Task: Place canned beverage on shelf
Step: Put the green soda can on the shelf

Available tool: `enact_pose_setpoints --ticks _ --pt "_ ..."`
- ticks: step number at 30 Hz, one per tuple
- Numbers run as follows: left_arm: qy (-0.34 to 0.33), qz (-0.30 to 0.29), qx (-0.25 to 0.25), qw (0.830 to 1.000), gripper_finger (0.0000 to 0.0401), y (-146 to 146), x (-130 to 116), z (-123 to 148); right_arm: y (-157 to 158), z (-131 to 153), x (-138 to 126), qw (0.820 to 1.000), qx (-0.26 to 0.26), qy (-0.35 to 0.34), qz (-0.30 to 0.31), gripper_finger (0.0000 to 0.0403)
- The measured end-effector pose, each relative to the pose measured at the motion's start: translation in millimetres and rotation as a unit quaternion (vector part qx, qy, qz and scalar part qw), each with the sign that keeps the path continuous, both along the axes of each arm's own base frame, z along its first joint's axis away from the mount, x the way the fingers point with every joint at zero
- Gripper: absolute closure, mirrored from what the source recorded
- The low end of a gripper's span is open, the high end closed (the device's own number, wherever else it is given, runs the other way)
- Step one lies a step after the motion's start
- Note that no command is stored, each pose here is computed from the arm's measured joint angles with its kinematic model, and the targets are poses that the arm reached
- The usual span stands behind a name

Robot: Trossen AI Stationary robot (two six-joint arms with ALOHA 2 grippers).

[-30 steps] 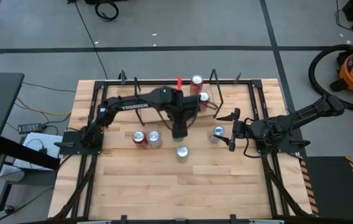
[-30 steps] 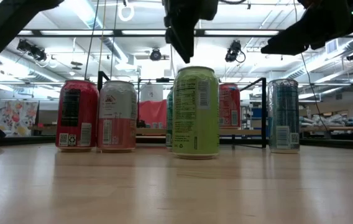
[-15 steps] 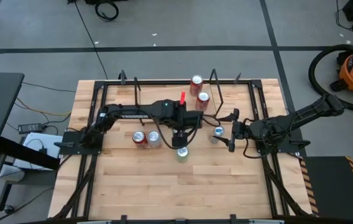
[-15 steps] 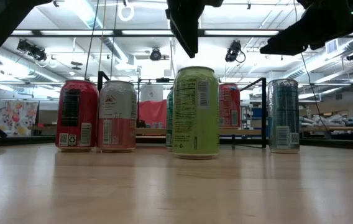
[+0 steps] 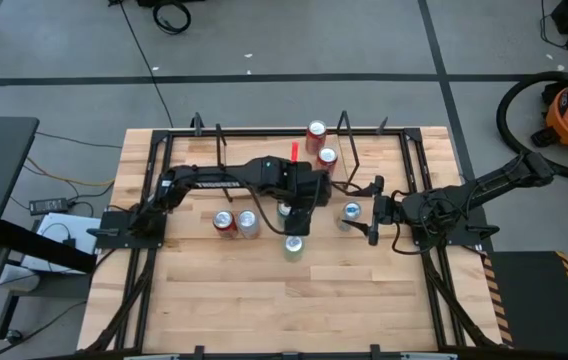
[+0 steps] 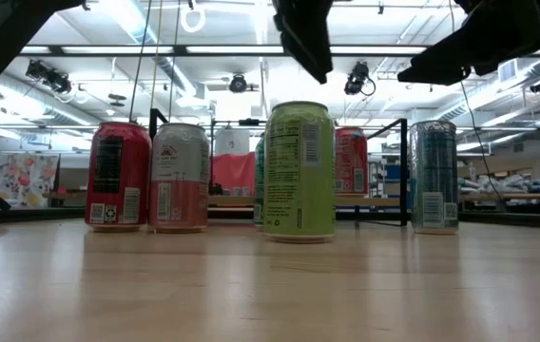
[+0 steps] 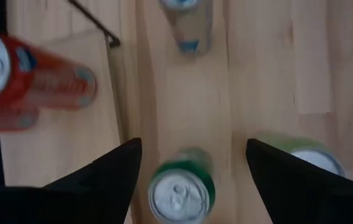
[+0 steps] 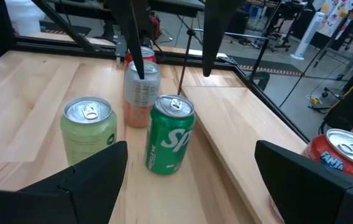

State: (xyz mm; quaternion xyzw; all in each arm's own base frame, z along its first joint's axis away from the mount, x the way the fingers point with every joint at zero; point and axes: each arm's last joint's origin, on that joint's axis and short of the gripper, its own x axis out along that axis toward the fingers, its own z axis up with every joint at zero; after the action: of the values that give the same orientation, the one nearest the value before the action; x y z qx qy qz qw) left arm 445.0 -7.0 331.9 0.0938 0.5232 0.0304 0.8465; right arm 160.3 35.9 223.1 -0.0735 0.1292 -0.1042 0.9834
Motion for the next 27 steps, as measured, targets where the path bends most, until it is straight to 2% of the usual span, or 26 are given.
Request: enact_pose_setpoints --ticks 6,12,24,27 --pt "-0.011 -0.038 0.014 0.999 0.0111 -9 2 1 0 -4 -1 1.000 0.007 0.000 -0.002 0.0039" --pt "-0.009 -0.039 0.017 0.999 0.0137 -7 2 1 0 -8 -1 1.000 0.015 -0.023 -0.001 0.0039" --pt "-0.021 -0.047 0.021 0.998 0.0177 -8 4 3 3 -10 -2 1.000 0.024 -0.018 0.008 0.0039" --pt "-0.029 -0.052 0.032 0.998 0.0186 -10 9 -8 4 -11 -2 1.000 0.022 -0.018 0.008 0.0039"
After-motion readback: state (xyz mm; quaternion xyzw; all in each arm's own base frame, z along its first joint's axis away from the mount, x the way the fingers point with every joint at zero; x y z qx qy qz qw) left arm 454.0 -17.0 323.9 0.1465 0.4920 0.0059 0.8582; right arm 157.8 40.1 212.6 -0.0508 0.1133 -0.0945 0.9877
